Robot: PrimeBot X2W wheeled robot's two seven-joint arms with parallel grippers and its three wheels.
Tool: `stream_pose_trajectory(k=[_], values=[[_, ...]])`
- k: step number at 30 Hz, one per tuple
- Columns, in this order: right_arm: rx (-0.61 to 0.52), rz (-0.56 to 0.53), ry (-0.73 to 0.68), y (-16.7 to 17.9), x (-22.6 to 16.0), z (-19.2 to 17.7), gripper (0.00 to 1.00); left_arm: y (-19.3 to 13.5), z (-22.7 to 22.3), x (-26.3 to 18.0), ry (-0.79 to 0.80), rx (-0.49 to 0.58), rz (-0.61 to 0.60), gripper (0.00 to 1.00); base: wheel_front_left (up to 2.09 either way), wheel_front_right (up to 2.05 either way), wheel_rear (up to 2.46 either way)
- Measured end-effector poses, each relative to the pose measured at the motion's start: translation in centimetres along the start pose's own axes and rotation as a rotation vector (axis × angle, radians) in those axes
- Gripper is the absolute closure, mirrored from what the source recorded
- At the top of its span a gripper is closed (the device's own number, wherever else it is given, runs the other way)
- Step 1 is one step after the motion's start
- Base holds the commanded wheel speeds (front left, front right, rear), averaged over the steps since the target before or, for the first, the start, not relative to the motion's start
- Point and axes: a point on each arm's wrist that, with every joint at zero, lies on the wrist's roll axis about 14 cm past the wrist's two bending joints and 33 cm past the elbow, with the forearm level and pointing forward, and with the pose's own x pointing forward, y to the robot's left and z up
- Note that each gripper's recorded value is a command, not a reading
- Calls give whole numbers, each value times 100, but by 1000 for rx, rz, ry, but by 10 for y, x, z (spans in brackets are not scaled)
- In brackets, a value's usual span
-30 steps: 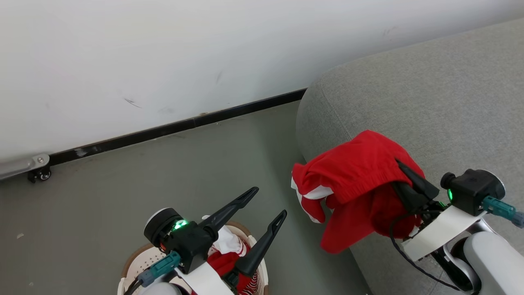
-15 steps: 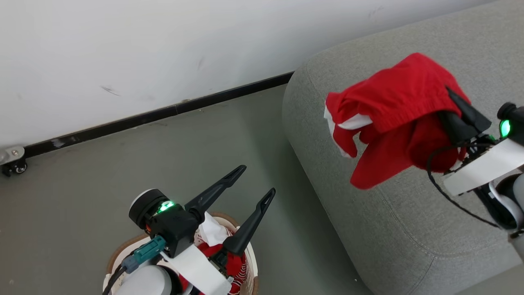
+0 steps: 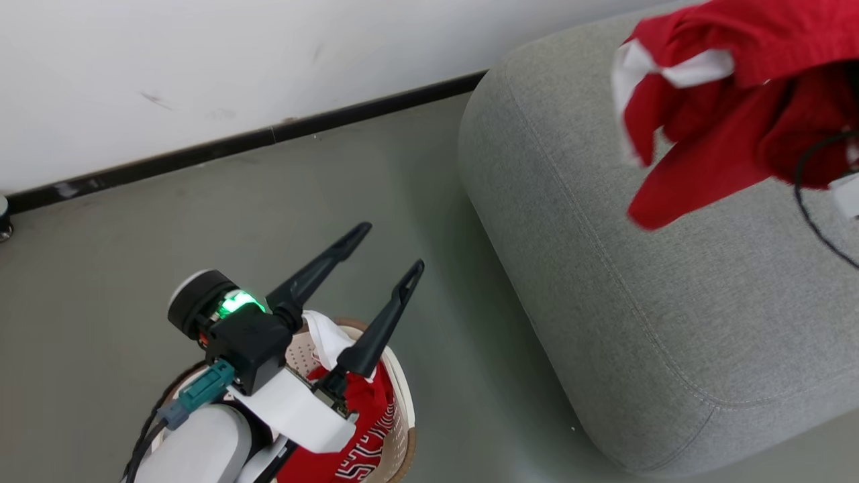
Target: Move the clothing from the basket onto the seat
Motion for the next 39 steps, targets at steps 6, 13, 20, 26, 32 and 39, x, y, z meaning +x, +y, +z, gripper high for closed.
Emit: stream_pose_trajectory(k=[6, 13, 20, 26, 32, 39], values=[[-2, -84, 32, -32, 9, -7, 100, 9, -2, 5, -7, 6, 0, 0, 0, 0, 0], [-26, -135, 131, -52, 12, -38, 100, 19, -10, 7, 0, -4, 4, 0, 0, 0, 0], [-46, -162, 190, -61, 22, -60, 100, 26, -22, 10, 18, -18, -2, 0, 0, 0, 0], [-48, -183, 249, -63, 25, -91, 100, 31, -31, 13, 27, -29, -7, 0, 0, 0, 0], [-4, -199, 345, -52, 23, -135, 100, 33, -42, 15, 39, -39, -16, 0, 0, 0, 0], [45, -205, 449, -39, 19, -177, 100, 40, -55, 16, 56, -59, -16, 0, 0, 0, 0]])
